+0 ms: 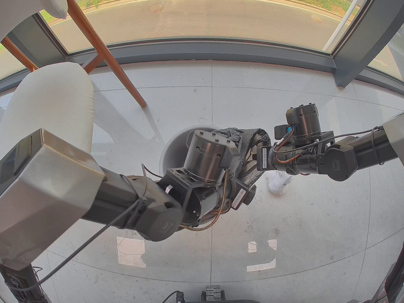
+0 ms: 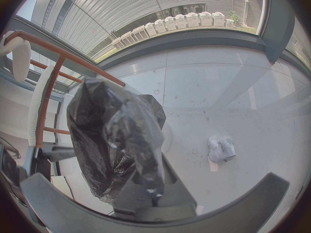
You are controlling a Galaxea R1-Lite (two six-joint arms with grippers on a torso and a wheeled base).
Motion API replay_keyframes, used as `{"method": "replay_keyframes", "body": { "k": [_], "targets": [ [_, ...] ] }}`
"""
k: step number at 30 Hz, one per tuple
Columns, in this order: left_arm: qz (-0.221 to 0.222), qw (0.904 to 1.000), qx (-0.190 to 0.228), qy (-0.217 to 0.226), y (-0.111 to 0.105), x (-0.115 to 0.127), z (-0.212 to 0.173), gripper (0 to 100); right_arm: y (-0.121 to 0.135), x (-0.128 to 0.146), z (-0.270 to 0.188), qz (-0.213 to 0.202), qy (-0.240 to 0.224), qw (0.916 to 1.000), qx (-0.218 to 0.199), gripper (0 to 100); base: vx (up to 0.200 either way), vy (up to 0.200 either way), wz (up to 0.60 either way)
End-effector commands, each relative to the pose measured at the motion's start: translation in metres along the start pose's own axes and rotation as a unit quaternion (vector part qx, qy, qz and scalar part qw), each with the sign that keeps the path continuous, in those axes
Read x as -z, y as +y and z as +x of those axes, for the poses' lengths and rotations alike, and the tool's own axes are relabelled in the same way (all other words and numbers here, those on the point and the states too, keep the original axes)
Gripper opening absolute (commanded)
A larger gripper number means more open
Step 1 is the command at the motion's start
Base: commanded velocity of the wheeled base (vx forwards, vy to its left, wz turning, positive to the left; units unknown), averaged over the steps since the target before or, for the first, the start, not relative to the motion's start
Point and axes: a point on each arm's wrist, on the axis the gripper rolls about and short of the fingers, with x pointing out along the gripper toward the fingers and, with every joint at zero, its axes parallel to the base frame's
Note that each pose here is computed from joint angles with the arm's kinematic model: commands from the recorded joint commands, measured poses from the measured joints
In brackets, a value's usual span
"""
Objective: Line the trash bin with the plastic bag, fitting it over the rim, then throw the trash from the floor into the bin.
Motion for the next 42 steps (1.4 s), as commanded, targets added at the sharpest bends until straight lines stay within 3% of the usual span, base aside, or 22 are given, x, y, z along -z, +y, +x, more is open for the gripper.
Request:
{"method": "replay_keyframes", "body": {
  "k": [1, 23, 24, 33, 38, 40, 42],
  "targets": [
    [-0.004, 0.9999, -0.012, 0.007, -0.003, 0.004, 0.012, 100, 0.001, 0.001, 0.0, -0.001, -0.001, 1.0, -0.001, 0, 0.0, 0.0, 0.0],
    [-0.001, 0.9985, -0.036, 0.042, 0.002, 0.026, 0.019, 100, -0.002, 0.003, 0.002, 0.001, 0.002, 1.0, 0.002, 0, 0.0, 0.0, 0.0],
    [-0.002, 0.9984, -0.036, 0.043, 0.002, 0.027, 0.019, 0, -0.003, 0.003, 0.002, 0.003, 0.003, 1.0, 0.003, 0, 0.0, 0.0, 0.0],
    [-0.002, 0.9982, -0.037, 0.046, 0.001, 0.029, 0.021, 0, -0.005, 0.003, 0.0, 0.005, 0.003, 1.0, 0.005, 0, 0.0, 0.0, 0.0],
    [-0.008, 0.9989, -0.038, 0.026, 0.005, 0.014, 0.009, 0, -0.008, 0.0, -0.003, 0.004, -0.002, 1.0, 0.007, 0, 0.0, 0.0, 0.0],
    [-0.012, 0.999, -0.04, 0.014, 0.009, 0.005, 0.0, 0, -0.007, -0.002, -0.006, 0.003, -0.004, 1.0, -0.001, 0, 0.0, 0.0, 0.0],
    [-0.028, 0.9979, -0.057, -0.008, 0.03, -0.012, -0.016, 0, -0.006, -0.007, -0.006, 0.0, -0.021, 0.9984, -0.053, 0, 0.0, 0.0, 0.0]
  ]
}}
